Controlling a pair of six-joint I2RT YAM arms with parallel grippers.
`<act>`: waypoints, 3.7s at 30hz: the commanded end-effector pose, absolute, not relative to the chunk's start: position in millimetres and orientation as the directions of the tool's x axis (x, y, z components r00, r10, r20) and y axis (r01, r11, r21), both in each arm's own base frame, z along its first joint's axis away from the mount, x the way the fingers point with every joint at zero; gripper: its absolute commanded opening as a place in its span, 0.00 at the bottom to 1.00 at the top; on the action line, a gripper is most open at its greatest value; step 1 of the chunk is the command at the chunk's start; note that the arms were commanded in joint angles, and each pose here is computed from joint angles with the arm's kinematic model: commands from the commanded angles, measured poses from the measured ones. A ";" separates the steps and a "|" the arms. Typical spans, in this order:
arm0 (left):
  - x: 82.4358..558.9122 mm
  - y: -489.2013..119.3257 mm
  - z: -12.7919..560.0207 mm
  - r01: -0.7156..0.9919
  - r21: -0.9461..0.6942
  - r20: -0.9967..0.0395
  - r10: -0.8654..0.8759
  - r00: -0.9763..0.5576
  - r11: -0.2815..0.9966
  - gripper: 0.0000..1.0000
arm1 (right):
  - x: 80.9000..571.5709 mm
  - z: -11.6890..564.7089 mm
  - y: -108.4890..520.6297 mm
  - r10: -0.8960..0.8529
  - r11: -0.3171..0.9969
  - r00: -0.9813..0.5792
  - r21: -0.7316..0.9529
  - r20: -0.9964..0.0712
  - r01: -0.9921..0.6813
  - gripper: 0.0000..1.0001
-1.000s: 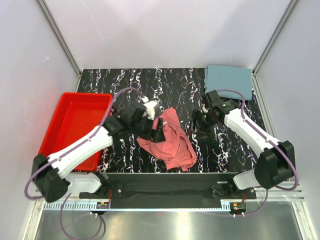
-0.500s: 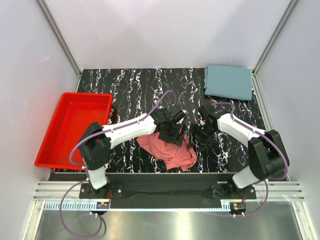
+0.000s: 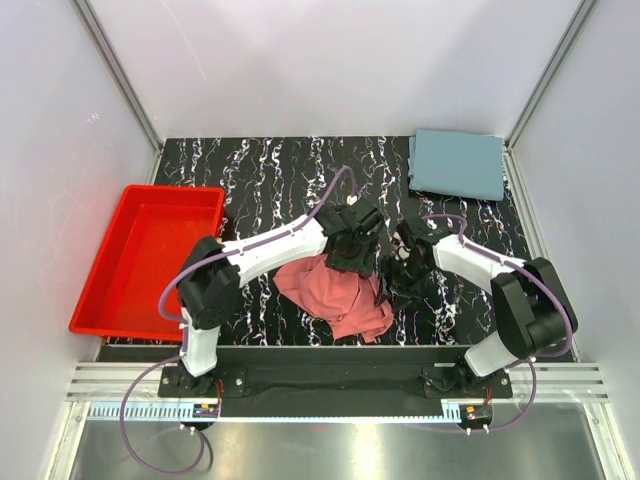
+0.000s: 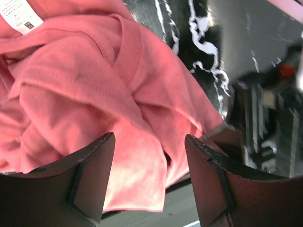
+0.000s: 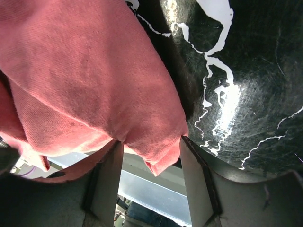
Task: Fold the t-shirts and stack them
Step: Flatten the tshirt out
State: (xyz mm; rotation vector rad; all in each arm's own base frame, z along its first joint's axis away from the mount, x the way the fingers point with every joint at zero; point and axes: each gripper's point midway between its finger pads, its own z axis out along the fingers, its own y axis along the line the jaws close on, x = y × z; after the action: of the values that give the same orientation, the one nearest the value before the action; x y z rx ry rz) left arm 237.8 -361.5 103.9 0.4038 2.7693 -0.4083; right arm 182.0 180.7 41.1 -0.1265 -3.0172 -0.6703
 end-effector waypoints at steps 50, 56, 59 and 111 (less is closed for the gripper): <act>195.5 13.2 507.0 -0.220 -0.253 -0.963 -0.225 0.147 0.942 0.00 | 245.5 389.3 131.2 0.292 0.881 -0.502 0.433 -0.814 -0.189 0.00; 186.6 26.0 573.9 -0.184 -0.307 -0.919 -0.241 0.313 0.934 0.00 | 216.1 427.5 192.4 0.246 0.656 -0.563 0.563 -0.789 -0.502 0.00; 184.0 30.1 604.2 -0.179 -0.318 -0.898 -0.235 0.372 0.931 0.00 | 198.6 445.9 211.0 0.222 0.536 -0.598 0.609 -0.770 -0.585 0.00; 191.7 -419.1 359.2 0.732 -0.521 -0.843 -0.128 -0.523 0.439 0.00 | 542.7 305.4 147.7 0.407 0.812 -0.618 0.577 -0.672 -0.092 0.00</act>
State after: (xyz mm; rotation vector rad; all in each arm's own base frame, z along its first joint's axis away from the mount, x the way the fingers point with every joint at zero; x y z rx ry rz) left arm 244.7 -353.7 374.7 0.3435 1.7771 -0.9289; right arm 561.6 151.5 320.8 -0.5737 -3.8174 -1.4221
